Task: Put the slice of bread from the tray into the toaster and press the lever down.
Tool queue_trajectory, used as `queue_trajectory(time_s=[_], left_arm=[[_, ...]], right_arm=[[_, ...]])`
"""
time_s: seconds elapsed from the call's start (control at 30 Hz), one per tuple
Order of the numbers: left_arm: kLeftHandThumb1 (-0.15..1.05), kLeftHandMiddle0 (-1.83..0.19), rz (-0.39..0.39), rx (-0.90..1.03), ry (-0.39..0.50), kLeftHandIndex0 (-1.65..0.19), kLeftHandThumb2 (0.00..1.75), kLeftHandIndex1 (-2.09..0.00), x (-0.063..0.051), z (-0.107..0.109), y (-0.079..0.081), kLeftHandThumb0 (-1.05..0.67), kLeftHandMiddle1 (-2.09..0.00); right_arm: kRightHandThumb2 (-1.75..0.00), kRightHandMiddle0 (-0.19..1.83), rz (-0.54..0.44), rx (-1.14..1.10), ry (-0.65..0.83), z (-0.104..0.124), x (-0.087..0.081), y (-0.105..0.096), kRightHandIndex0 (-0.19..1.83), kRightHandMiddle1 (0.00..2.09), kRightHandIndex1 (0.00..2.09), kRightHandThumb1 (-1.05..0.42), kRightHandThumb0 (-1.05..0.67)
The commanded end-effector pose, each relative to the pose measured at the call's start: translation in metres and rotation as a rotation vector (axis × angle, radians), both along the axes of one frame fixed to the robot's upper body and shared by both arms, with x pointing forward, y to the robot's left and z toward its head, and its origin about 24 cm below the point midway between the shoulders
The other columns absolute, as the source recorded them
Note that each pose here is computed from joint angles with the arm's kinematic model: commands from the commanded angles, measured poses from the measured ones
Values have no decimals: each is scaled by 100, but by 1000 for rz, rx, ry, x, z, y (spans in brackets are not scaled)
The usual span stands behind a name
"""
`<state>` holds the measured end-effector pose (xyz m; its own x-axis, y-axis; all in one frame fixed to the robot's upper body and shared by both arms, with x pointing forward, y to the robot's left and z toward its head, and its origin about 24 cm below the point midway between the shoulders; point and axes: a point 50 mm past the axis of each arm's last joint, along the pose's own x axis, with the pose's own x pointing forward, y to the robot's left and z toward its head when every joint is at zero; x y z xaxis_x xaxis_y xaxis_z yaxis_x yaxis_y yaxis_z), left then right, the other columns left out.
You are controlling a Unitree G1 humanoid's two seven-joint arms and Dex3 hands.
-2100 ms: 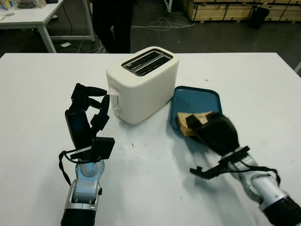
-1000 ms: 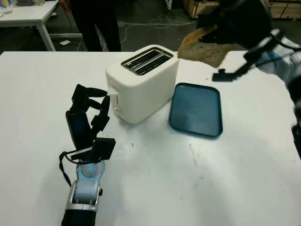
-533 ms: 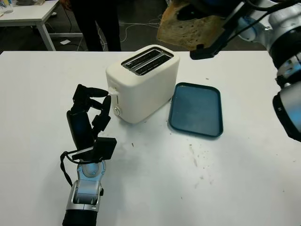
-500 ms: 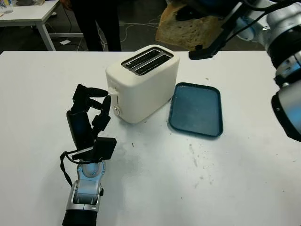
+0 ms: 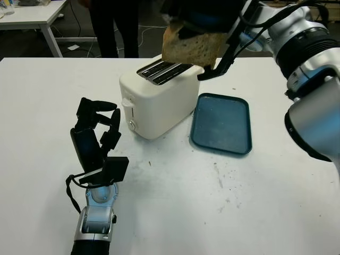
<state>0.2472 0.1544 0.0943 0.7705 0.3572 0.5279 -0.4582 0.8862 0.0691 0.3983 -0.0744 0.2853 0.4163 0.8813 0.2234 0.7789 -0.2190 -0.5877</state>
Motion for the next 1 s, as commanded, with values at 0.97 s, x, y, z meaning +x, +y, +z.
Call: queue_trajectory(time_s=[0.97], left_arm=[[92, -63, 24, -1, -16, -45, 38, -148, -2, 2, -3, -49, -172]], right_arm=[[-63, 83, 359, -481, -195, -37, -17, 39, 118, 174, 175, -92, -65]])
